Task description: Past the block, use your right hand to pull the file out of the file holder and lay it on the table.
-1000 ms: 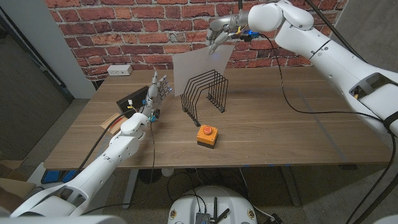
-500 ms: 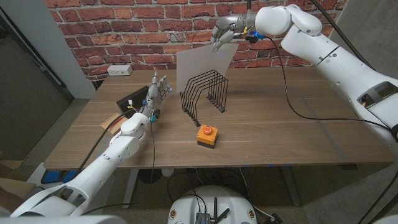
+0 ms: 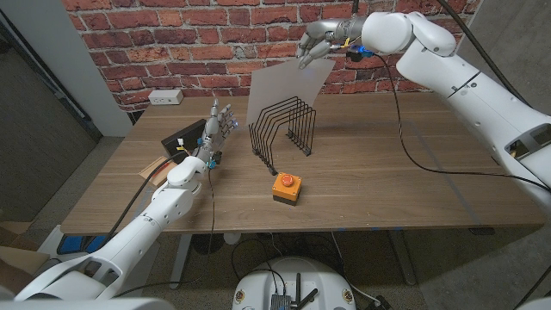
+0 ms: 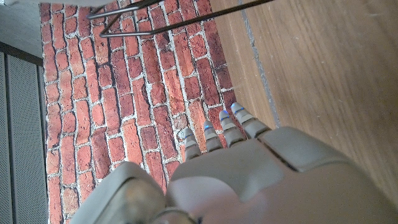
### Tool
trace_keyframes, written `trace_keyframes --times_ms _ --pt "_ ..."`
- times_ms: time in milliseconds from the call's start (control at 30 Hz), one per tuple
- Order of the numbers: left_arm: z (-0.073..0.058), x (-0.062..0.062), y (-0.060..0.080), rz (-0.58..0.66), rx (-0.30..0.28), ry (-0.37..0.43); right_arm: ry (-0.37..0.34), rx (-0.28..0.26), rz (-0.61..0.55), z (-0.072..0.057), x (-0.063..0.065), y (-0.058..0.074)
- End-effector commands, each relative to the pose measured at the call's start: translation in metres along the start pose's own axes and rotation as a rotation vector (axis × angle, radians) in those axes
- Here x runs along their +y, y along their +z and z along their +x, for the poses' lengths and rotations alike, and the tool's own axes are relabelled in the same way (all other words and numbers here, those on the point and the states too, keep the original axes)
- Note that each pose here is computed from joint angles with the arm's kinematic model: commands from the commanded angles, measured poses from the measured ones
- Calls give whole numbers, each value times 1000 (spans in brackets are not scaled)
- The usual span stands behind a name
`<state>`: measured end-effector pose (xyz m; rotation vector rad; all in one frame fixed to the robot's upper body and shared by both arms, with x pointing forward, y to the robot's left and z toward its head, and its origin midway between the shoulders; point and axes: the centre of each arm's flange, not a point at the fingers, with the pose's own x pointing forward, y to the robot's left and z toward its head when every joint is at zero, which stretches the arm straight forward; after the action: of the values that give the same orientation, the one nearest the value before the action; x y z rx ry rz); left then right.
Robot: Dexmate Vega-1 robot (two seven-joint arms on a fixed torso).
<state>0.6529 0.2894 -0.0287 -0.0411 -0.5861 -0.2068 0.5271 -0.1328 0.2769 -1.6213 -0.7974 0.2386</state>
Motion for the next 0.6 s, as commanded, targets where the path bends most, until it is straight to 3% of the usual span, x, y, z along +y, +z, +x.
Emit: trace_keyframes --times_ms 33,600 --pt "0 0 0 0 -1 -1 -39 23 37 -15 2 -7" --pt "0 0 0 0 -1 1 -89 57 94 -38 11 -16"
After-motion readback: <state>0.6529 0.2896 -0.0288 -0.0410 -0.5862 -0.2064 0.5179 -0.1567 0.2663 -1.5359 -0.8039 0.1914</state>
